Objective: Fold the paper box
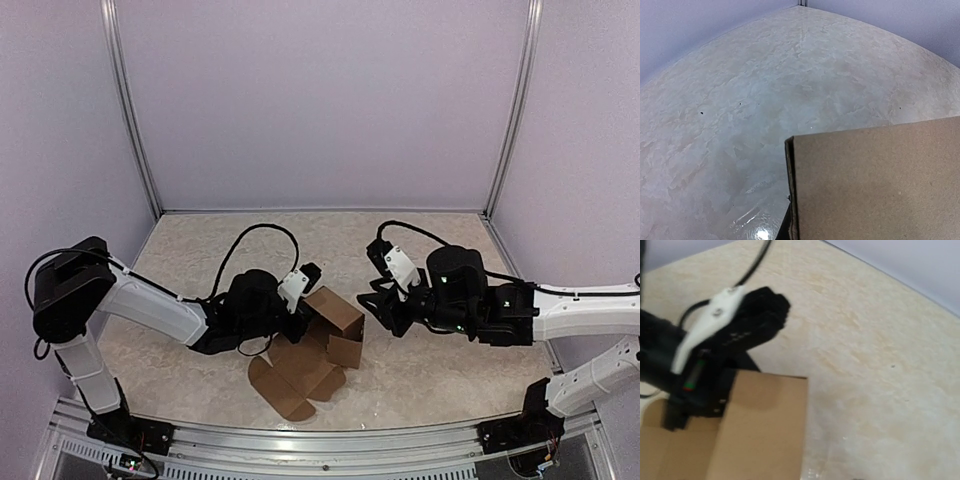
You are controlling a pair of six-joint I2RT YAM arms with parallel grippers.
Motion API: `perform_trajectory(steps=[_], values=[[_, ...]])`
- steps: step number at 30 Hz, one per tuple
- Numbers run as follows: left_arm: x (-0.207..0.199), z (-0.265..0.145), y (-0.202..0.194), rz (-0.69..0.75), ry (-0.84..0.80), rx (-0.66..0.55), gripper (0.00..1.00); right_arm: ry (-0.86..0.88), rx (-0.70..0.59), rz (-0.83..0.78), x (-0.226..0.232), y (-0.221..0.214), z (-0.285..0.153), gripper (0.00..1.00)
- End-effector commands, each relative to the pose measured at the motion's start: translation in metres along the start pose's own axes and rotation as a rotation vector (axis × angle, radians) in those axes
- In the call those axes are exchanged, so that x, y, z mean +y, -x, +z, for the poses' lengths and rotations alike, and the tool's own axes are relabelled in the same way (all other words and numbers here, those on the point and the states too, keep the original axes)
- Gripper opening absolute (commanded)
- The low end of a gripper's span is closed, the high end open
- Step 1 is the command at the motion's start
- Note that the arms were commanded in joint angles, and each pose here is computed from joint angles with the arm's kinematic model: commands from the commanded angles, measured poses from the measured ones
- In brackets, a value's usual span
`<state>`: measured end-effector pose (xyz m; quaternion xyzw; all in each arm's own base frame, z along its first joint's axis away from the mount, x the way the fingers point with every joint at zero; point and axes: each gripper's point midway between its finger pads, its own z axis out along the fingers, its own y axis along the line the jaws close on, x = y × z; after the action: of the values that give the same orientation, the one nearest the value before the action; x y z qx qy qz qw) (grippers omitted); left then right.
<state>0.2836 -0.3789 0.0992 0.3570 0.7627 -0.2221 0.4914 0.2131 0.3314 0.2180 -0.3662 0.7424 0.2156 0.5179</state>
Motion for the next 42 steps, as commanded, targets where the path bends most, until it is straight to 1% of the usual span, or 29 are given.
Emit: perform_trajectory(steps=[1,3,6,8,15,20,30,37,42], values=[[-0.009,0.01,0.009,0.018,-0.058,-0.069,0.02,-0.002,0.011,0.067,-0.01,0.003,0.016,0.32],[-0.013,0.011,0.006,0.019,-0.077,-0.08,0.06,0.011,0.016,0.08,-0.01,0.003,0.025,0.25],[-0.013,0.013,0.002,0.016,-0.077,-0.087,0.07,0.029,0.02,0.088,-0.008,0.004,0.038,0.08],[-0.012,0.016,-0.005,0.015,-0.069,-0.075,0.07,0.032,0.031,0.094,-0.007,0.004,0.049,0.0],[-0.013,0.026,-0.02,0.028,-0.035,-0.045,0.09,0.039,0.036,0.138,-0.008,-0.003,0.076,0.0],[-0.015,0.032,-0.028,0.036,-0.01,-0.028,0.12,0.048,0.047,0.188,-0.009,-0.017,0.09,0.0],[-0.017,0.035,-0.039,0.03,-0.017,-0.016,0.22,0.062,0.088,0.244,-0.007,-0.046,0.115,0.0],[-0.012,0.027,-0.041,0.006,-0.005,-0.039,0.26,0.064,0.135,0.242,-0.004,-0.065,0.122,0.0],[-0.004,0.016,-0.038,-0.03,0.005,-0.086,0.29,0.051,0.173,0.235,-0.006,-0.076,0.121,0.0]])
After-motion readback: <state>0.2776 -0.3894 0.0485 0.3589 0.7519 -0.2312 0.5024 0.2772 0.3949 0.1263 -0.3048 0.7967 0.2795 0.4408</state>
